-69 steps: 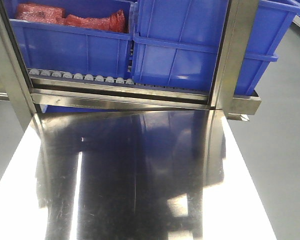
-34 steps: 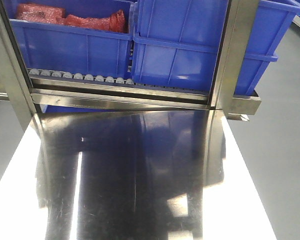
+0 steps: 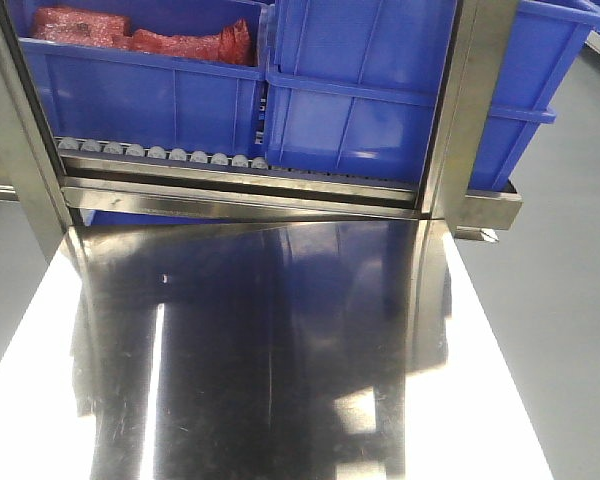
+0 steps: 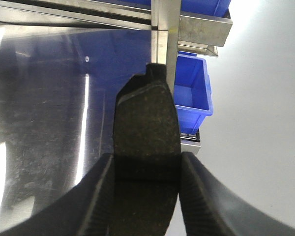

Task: Move and align brake pads A on conveyor
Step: 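Back the base away from the table holding both pads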

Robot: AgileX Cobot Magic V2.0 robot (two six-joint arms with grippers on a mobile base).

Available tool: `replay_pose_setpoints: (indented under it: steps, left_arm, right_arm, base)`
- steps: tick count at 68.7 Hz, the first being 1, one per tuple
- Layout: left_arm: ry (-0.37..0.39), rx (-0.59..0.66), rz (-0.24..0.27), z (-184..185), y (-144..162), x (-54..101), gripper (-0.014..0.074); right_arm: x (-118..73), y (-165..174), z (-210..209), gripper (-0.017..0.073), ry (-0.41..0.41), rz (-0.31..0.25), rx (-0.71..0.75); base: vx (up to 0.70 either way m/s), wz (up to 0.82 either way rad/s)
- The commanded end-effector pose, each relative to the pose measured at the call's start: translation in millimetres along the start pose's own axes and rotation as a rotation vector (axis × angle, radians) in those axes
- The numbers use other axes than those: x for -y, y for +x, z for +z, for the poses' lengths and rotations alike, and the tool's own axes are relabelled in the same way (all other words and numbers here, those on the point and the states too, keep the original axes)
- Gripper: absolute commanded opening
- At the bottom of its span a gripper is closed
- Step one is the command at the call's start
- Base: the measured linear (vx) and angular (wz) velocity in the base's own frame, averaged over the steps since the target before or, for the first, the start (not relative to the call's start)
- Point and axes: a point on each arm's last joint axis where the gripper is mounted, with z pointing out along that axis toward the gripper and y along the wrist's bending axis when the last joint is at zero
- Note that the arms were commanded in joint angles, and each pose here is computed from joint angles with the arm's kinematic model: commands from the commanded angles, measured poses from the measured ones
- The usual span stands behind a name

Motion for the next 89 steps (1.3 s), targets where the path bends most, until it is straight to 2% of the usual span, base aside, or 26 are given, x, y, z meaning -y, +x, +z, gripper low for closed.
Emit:
replay_pose_setpoints:
  steps: [1,62,89]
  left_arm:
    - [0.029,0.100,0.005,-4.0,-15.1,3.0,-0.0006]
    - [0.029,0.100,0.005,-4.0,-15.1,3.0,-0.0006]
    - [0.029,0.100,0.005,-4.0,-15.1,3.0,-0.0006]
  right_arm:
    - [1.3,-16.4,-5.1,-0.0011,0.018,0.004,0.109]
    - [1.3,-16.4,-5.1,-0.0011,0.018,0.005,0.110]
    - [1.3,-16.4,-5.1,-0.0011,0.018,0.005,0.110]
  base:
    - [0.00,0.00]
    - [-0.01,0.01]
    - [-0.12,0.22]
